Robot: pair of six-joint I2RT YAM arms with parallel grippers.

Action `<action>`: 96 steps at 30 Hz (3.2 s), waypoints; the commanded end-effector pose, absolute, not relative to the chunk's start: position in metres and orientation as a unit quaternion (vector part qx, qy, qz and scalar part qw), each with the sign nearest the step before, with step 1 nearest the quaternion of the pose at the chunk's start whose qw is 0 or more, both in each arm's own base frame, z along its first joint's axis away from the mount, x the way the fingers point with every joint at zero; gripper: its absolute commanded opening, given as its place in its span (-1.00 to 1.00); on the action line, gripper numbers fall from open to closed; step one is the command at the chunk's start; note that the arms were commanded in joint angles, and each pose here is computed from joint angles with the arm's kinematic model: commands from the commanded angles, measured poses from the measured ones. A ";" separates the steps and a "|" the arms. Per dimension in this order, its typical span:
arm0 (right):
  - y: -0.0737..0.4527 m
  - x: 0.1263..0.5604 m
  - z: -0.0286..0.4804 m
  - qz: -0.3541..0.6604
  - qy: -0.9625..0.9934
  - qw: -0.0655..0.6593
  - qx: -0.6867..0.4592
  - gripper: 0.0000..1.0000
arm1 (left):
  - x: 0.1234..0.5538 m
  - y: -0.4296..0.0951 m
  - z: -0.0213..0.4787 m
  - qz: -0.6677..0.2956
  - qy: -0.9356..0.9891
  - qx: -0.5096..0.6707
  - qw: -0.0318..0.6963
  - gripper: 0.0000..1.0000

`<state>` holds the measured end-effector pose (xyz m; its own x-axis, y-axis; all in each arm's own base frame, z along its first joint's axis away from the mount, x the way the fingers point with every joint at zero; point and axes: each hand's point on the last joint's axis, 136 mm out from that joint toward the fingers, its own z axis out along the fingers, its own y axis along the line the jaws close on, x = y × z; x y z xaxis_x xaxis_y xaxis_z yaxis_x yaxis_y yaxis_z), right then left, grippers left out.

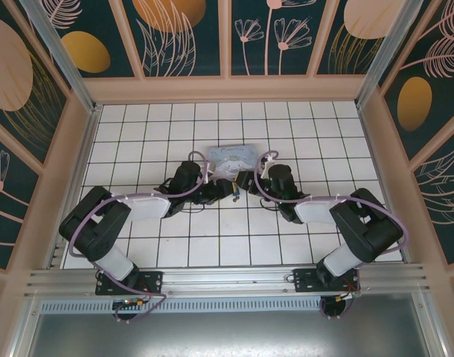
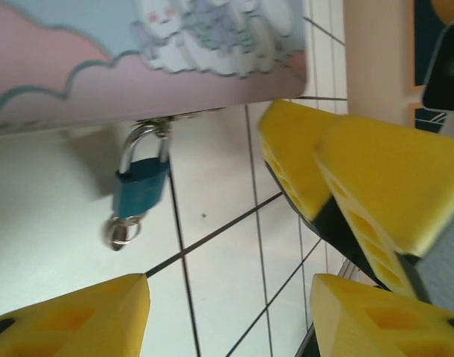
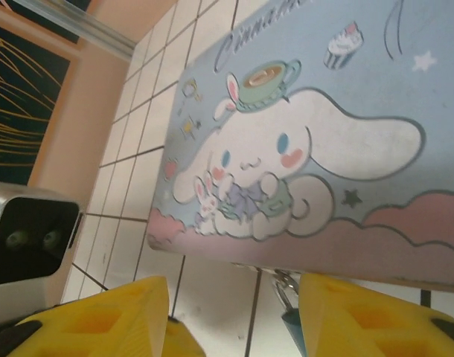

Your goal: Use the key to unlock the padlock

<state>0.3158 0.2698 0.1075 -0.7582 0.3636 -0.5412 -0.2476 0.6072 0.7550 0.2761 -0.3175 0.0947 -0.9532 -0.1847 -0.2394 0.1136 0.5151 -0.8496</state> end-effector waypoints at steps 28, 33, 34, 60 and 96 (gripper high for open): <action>0.288 0.291 0.050 0.432 0.850 0.299 -0.035 -0.07 | 0.310 -0.280 0.116 -0.461 0.862 -0.046 0.205 0.55; 0.294 0.295 0.043 0.432 0.853 0.289 -0.037 -0.09 | 0.311 -0.281 0.112 -0.465 0.861 -0.046 0.201 0.55; 0.295 0.295 0.041 0.432 0.854 0.287 -0.037 -0.11 | 0.311 -0.282 0.112 -0.465 0.861 -0.046 0.200 0.55; 0.277 0.291 0.045 0.427 0.857 0.288 0.010 -1.00 | 0.337 -0.260 0.100 -0.372 0.894 -0.038 0.246 0.57; 0.277 0.285 0.053 0.467 0.836 0.275 0.089 -1.00 | 0.367 -0.248 0.080 -0.173 0.939 0.021 0.296 0.65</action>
